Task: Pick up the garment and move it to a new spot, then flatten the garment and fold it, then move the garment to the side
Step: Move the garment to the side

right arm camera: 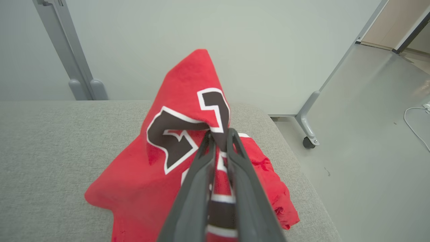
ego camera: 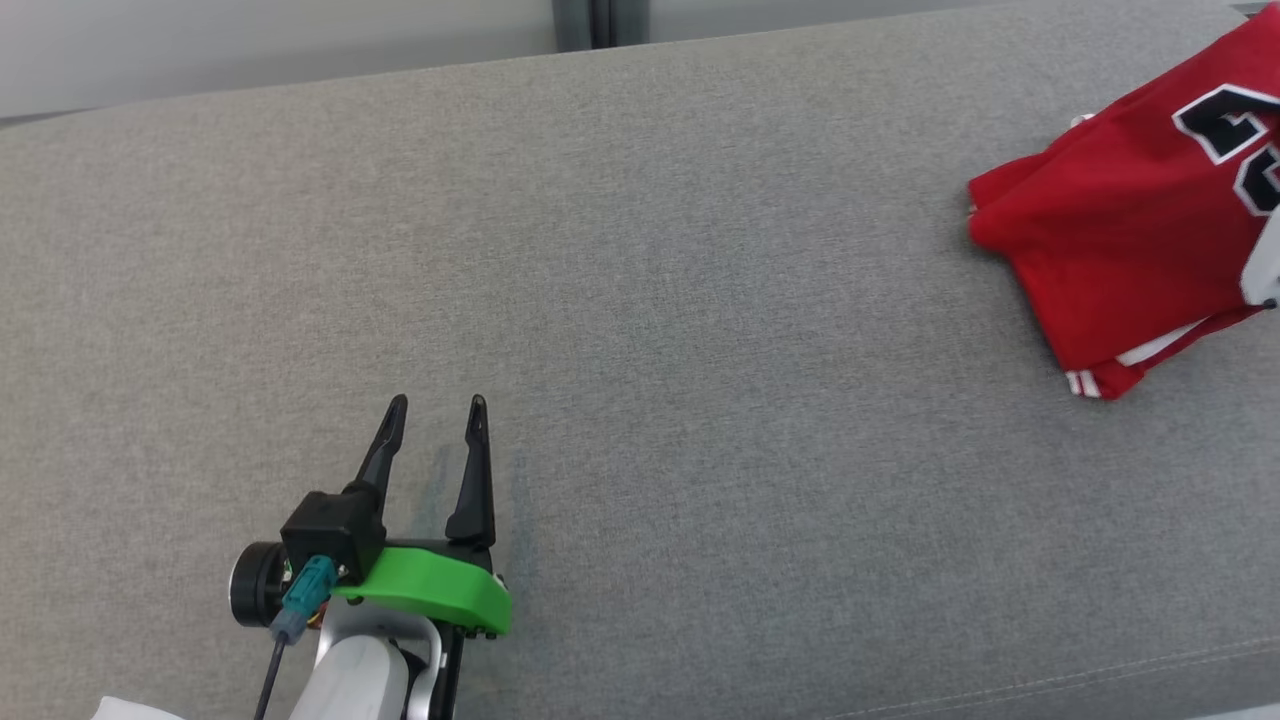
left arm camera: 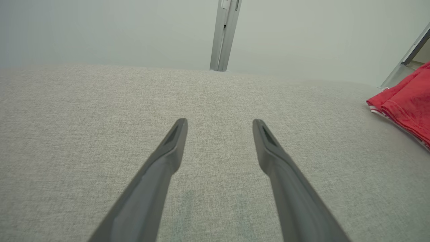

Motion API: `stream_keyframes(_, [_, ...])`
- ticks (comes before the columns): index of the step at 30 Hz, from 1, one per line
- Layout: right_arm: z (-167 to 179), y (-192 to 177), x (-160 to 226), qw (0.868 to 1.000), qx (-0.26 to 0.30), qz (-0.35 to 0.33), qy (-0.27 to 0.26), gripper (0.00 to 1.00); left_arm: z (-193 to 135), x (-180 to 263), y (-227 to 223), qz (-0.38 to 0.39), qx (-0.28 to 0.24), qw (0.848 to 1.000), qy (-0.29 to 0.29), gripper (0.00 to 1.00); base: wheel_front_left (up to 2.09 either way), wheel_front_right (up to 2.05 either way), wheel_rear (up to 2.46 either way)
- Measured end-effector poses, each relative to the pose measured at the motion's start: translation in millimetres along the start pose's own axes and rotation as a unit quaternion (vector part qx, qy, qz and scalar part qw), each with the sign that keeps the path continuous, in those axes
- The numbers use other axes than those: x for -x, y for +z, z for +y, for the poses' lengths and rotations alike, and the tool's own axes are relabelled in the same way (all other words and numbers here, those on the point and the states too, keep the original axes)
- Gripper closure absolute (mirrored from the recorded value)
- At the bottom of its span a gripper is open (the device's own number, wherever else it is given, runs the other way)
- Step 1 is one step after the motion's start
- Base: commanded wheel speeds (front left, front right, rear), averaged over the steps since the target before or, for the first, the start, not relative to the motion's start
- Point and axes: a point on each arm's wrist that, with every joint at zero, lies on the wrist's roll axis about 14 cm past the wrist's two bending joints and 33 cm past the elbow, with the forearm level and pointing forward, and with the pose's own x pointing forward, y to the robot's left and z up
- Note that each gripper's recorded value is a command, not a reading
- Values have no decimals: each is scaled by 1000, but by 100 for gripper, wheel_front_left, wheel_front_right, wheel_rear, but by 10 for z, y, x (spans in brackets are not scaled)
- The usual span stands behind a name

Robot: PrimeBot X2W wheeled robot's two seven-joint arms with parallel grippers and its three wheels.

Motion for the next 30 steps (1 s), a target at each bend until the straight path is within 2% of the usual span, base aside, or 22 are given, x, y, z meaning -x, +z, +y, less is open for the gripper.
stream_keyframes(12, [-631, 81, -267, 995, 53, 37, -72, 100, 226, 28, -110, 14, -7, 1000, 25, 0, 0, 0, 0])
stream_keyframes(20, [-767, -100, -473, 989, 87, 56, -101, 100, 374, -1, -230, 31, -15, 999, 35, 0, 0, 0, 0])
stream_keyframes(21, [-788, -116, -499, 988, 94, 55, -106, 78, 390, 0, -255, 35, -16, 999, 36, 0, 0, 0, 0])
stream_keyframes(22, [-806, -153, -520, 987, 98, 58, -110, 48, 404, 3, -284, 40, -16, 998, 37, 0, 0, 0, 0])
stream_keyframes(23, [-835, -163, -539, 987, 100, 54, -116, 0, 416, 5, -310, 44, -17, 998, 38, 0, 0, 0, 0])
stream_keyframes(26, [-847, -206, -586, 984, 122, 43, -121, 0, 446, 11, -369, 53, -18, 998, 40, 0, 0, 0, 0])
stream_keyframes(30, [-743, -349, -614, 985, 120, 41, -116, 0, 457, 12, -404, 58, -19, 997, 40, 0, 0, 0, 0])
